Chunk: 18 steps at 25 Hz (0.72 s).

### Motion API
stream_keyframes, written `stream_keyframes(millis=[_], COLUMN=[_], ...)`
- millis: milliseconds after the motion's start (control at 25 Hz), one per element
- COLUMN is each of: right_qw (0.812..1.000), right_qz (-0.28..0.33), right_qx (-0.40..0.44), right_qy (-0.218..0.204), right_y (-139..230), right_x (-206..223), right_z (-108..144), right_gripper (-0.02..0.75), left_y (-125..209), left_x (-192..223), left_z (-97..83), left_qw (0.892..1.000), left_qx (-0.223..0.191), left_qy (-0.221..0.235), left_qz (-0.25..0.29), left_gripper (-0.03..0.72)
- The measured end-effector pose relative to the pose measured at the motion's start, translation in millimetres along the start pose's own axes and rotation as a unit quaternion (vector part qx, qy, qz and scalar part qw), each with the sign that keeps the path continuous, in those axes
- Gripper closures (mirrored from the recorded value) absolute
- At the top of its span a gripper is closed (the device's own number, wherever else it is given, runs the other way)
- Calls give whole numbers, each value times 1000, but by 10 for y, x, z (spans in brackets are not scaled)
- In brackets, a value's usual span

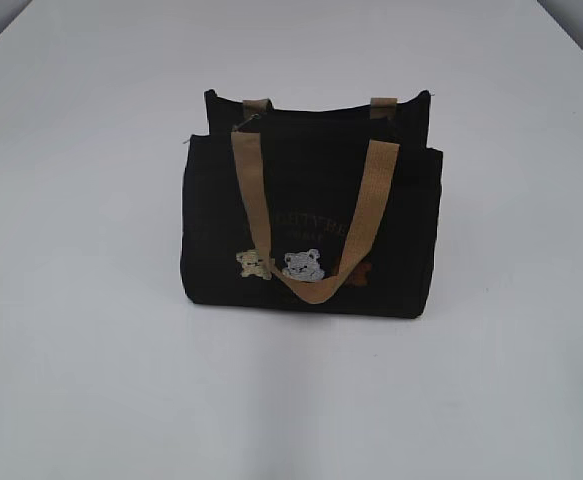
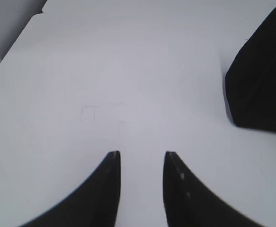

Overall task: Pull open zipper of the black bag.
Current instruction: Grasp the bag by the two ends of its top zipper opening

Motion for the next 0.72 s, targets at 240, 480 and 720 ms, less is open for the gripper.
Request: stream_keyframes(millis=[240, 480, 720], right_qw=[1000, 1000, 1000], right_qz=[0, 0, 0], right_qx=[0, 0, 0], right_qy=[0, 0, 0], right_y=[0, 0, 0], right_x=[0, 0, 0], right_z=[0, 0, 0], right_gripper=[499, 499, 499], left_y=[0, 0, 0], left_x=[0, 0, 0], left_z=[0, 0, 0], left_qw=[1000, 1000, 1000], left_qx=[0, 0, 0], left_qy=[0, 0, 0], left_qz=[0, 0, 0], left_gripper=[452, 454, 453])
Point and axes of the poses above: a point on each arm's last joint axis where the gripper is mounted, x pointing out along that axis toward the gripper, z along the wrist's bending axis when the last joint is at zero, y = z × x, the point moved 1 cm from there along x, pointing out along that axis toward the gripper, and after that the axes turned 3 degrees about x, right-handed, at the moved point
